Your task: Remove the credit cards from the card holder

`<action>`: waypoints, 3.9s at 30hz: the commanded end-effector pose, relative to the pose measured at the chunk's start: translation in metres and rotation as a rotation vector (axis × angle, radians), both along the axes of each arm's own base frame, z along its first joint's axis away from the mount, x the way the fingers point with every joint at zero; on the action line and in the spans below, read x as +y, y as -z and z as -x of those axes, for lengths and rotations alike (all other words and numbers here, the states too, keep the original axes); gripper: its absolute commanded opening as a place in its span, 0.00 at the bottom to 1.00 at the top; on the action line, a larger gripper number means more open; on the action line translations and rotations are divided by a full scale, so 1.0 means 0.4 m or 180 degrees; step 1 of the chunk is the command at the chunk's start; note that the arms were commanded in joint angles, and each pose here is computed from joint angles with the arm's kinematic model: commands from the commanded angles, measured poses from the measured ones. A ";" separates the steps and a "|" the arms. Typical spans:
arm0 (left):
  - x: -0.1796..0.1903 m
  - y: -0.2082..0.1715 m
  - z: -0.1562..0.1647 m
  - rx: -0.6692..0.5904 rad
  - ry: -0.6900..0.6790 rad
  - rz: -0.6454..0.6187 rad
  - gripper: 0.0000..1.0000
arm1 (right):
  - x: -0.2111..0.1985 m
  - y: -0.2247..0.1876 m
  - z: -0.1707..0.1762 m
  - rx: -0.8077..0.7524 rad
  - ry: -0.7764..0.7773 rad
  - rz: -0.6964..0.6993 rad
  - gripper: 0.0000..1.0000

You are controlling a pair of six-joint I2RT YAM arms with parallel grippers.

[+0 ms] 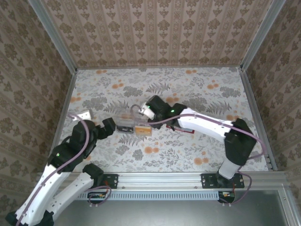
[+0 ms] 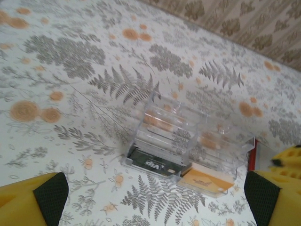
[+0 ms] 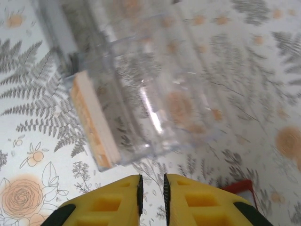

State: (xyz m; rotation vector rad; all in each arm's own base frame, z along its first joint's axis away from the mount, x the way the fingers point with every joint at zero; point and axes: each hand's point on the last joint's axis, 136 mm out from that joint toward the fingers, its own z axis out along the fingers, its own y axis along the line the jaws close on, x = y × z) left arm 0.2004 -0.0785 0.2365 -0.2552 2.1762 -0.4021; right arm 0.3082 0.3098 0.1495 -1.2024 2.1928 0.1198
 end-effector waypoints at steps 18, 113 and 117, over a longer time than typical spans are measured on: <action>-0.618 0.162 -0.137 0.0859 0.1647 -0.0176 0.78 | -0.529 0.171 -0.010 0.0804 0.3187 -0.1645 0.15; -0.821 0.444 -0.240 0.1552 0.2000 -0.0128 0.65 | -0.558 0.317 -0.018 0.1377 0.3607 -0.1769 0.27; -0.815 0.414 -0.248 0.1449 0.2006 -0.0150 0.65 | -0.552 0.318 -0.019 0.1400 0.3576 -0.1791 0.25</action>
